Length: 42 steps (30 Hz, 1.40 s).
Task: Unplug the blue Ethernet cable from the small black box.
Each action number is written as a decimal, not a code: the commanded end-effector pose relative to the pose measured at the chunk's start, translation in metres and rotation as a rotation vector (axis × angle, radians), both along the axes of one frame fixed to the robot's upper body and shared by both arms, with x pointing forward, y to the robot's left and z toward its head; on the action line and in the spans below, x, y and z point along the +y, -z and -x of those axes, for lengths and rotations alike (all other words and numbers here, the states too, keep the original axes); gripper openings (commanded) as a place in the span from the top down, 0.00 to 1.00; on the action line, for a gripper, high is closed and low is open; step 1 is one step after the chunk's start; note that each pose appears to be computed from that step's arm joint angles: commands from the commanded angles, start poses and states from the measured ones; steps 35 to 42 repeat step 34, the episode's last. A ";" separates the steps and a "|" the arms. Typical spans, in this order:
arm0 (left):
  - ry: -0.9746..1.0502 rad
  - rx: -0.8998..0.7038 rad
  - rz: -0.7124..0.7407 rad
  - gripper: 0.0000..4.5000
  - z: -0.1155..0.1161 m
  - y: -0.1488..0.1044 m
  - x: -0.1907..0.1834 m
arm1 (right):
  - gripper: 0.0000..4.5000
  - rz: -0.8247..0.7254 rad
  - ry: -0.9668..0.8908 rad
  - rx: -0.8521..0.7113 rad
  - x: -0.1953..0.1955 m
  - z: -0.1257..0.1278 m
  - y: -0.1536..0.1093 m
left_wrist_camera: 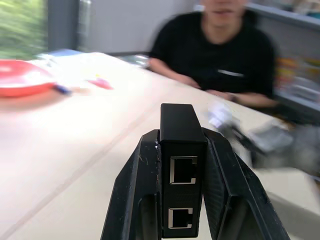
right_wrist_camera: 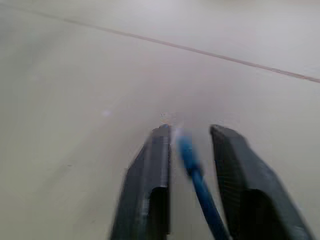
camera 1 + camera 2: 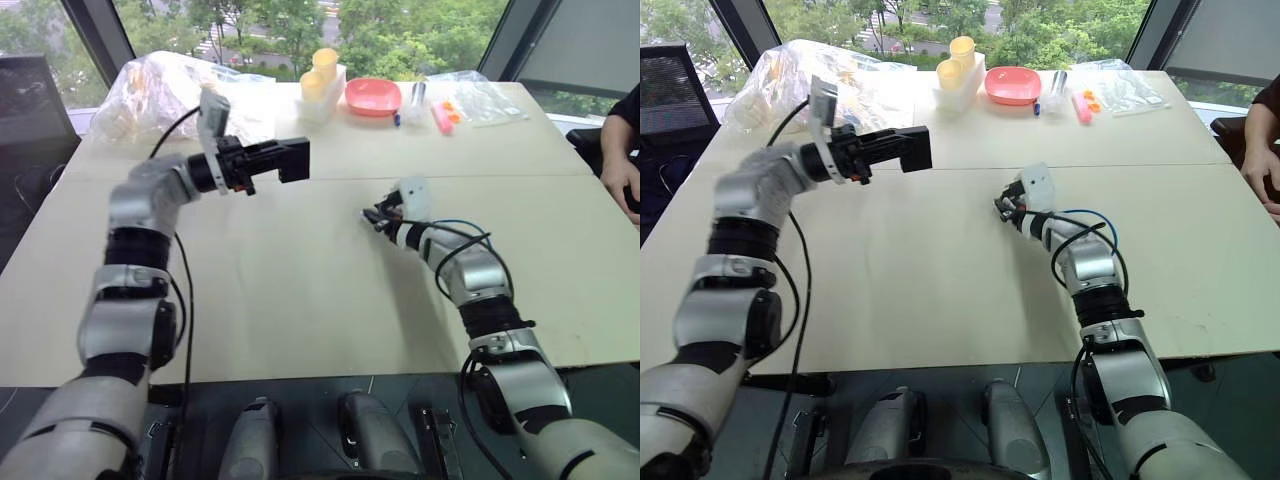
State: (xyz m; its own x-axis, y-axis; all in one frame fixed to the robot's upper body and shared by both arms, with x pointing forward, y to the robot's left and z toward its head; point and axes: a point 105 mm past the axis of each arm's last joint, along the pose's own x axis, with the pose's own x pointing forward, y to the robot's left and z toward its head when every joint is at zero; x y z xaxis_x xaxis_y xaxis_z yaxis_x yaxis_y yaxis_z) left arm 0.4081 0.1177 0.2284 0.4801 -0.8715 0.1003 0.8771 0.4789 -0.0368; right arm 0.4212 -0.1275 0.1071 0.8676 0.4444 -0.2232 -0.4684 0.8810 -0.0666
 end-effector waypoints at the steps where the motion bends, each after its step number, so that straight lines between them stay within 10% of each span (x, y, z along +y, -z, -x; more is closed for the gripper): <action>1: -0.154 -0.079 -0.092 0.89 -0.009 0.015 0.007 | 0.25 0.040 0.010 -0.082 -0.010 -0.001 -0.014; 3: -0.203 -0.082 -0.093 0.89 -0.010 0.024 0.009 | 0.03 0.001 -0.011 -0.099 -0.009 0.005 -0.022; 12: -0.238 -0.067 -0.066 0.89 0.008 0.051 -0.009 | 0.03 -0.252 -0.057 -0.148 -0.007 0.046 -0.060; 21: -0.265 -0.054 -0.114 0.01 0.016 0.067 -0.012 | 0.02 -0.235 -0.035 -0.155 -0.007 0.057 -0.057; 30: -0.370 -0.076 -0.005 0.01 0.031 0.021 0.033 | 0.02 -0.231 -0.038 -0.186 -0.015 0.066 -0.065; 42: -0.402 -0.033 -0.016 0.01 0.051 0.020 0.051 | 0.02 -0.224 -0.057 -0.197 -0.015 0.081 -0.067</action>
